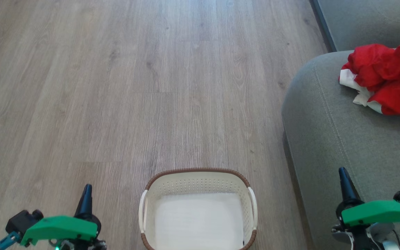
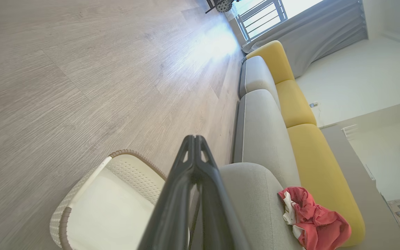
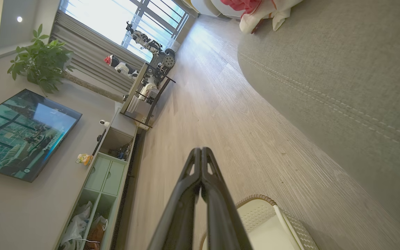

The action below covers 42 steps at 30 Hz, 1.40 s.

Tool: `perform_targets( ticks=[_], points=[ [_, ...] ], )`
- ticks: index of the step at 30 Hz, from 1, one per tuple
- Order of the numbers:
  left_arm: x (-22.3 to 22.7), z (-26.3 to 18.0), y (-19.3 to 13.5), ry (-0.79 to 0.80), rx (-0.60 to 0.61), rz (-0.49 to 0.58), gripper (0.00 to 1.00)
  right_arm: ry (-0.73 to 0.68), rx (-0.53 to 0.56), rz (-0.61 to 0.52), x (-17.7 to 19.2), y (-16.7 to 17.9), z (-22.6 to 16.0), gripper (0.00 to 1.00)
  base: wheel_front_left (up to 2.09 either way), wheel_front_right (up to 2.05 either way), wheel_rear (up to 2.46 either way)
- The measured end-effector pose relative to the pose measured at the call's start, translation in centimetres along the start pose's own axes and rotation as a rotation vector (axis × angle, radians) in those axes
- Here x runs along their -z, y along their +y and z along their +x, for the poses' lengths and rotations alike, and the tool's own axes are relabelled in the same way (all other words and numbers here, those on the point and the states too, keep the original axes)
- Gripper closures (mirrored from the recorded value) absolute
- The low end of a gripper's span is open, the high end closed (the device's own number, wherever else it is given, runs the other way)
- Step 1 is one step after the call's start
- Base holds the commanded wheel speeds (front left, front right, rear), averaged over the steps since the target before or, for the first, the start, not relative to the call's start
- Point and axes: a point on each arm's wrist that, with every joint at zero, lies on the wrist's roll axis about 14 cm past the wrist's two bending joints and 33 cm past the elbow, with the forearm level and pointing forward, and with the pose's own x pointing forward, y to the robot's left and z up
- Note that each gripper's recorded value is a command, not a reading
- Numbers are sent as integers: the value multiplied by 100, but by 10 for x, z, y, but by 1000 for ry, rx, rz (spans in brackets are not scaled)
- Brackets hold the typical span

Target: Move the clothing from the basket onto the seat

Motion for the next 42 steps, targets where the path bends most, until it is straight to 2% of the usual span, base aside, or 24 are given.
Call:
perform_targets(
  ticks=[42],
  points=[
    [-22, 20, -29, 0, 146, -455, 100, -6, -22, 492, -14, 3, 7, 100, 0, 0, 0]
  ],
)
